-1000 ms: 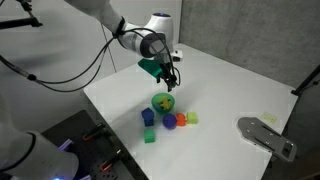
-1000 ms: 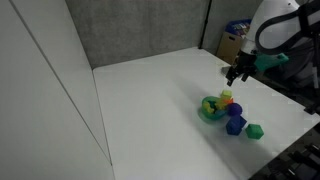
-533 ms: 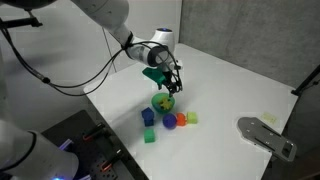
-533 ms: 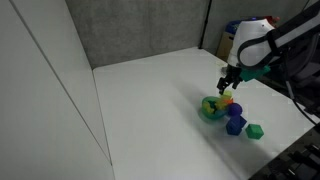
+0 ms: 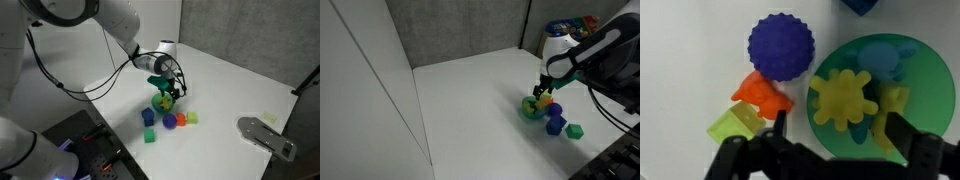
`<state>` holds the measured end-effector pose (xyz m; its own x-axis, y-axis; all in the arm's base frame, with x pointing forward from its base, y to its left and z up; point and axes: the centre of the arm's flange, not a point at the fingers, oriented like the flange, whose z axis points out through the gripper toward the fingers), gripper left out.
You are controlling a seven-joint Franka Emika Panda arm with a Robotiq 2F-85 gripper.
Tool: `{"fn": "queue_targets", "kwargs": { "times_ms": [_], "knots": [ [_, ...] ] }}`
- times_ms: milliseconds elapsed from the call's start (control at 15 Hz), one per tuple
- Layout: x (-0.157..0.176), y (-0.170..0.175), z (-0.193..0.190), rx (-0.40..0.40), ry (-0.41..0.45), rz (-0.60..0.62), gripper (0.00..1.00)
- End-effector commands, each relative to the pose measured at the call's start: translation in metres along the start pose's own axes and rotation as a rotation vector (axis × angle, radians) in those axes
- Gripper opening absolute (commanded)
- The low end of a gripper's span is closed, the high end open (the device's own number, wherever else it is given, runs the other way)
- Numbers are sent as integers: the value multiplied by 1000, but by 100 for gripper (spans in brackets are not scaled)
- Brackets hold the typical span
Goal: Remove the yellow toy ball from the bowl
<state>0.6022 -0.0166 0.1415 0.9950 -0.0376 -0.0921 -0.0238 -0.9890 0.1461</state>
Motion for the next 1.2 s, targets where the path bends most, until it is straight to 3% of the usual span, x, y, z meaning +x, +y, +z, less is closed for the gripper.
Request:
{"fn": "queue_targets", "kwargs": {
  "times_ms": [0, 67, 133, 267, 800, 1133],
  "knots": [
    [16, -11, 11, -45, -4, -8, 100],
    [17, -14, 14, -49, -6, -13, 100],
    [18, -16, 15, -52, -7, -18, 75],
    [20, -20, 16, -63, -4, -19, 67],
    [26, -11, 5, -97, 5, 28, 3],
    [25, -7, 1, -106, -8, 62, 2]
  ]
}}
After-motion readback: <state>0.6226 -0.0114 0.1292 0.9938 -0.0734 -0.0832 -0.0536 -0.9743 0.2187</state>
